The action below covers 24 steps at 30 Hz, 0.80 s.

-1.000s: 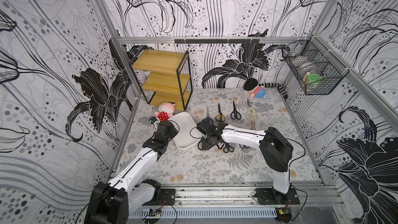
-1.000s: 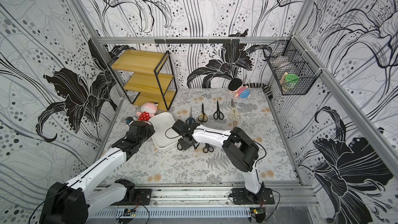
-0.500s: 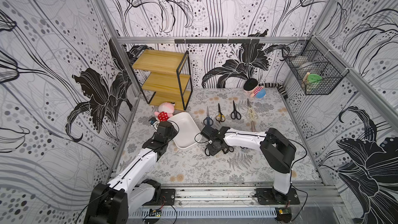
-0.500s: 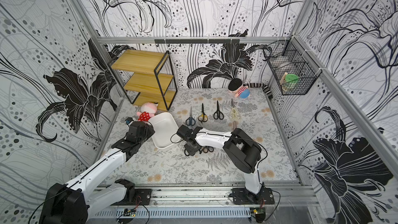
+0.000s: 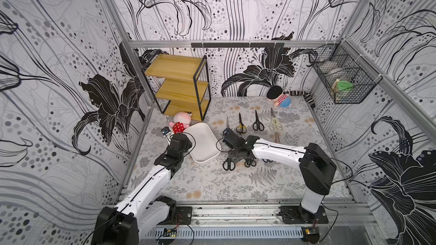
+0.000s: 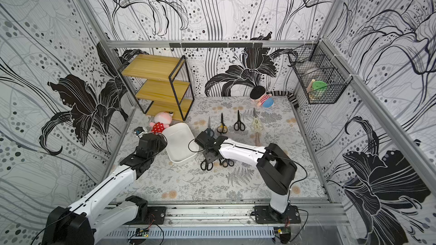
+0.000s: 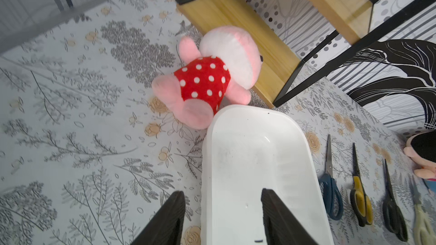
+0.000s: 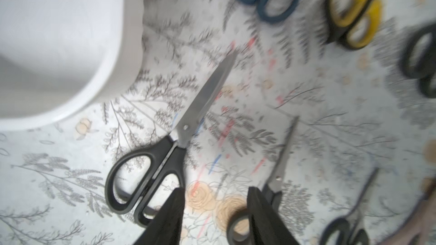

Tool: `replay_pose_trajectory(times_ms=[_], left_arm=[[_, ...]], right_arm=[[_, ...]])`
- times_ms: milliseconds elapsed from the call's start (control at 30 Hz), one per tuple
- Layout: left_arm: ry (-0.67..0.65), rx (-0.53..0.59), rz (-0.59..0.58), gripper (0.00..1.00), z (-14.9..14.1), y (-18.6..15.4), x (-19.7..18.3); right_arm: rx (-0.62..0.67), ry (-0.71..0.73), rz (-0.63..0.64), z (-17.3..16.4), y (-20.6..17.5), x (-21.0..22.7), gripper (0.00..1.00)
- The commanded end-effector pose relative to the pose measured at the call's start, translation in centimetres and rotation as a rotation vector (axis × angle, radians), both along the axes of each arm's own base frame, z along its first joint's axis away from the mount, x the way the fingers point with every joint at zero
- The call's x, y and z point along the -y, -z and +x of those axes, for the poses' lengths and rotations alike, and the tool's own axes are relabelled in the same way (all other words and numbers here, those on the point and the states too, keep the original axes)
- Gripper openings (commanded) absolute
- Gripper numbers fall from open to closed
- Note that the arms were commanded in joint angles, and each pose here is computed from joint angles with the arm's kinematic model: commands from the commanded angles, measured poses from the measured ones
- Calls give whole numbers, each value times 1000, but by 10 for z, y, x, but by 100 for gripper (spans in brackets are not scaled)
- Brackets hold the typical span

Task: Take the scissors out of the storage box
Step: Place the scissors at the center of the board, then reset both arms

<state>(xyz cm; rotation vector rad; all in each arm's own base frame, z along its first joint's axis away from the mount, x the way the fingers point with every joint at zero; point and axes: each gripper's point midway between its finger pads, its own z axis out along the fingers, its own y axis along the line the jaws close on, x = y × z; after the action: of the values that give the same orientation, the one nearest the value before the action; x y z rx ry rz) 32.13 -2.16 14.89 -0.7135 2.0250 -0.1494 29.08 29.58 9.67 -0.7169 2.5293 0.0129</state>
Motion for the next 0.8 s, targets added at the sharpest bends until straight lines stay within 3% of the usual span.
replay_pose_trajectory(times_ms=[0,133,167,300,367,500,633,767], left_arm=[[21,57,167,58,11,-16,-11],[98,83,256,64,22,-14,-5],[119,95,270,69,24,-13,-3],[138,179,296,85,30,-15,-3],[170,209,309,89,35,-17,-1],[178,254,393,91,40,-14,-8],[142,306,376,91,35,-2,-17],[136,372,394,91,35,-9,-17]], right_arm=[[162,140,9,48,-42,52,48],[307,251,43,89,-58,122,47],[360,279,66,97,-61,141,47],[441,453,157,107,-46,225,46],[459,516,142,105,-32,259,46],[614,524,115,94,-20,284,45],[760,585,143,85,-23,297,45],[823,569,89,86,-31,303,45]])
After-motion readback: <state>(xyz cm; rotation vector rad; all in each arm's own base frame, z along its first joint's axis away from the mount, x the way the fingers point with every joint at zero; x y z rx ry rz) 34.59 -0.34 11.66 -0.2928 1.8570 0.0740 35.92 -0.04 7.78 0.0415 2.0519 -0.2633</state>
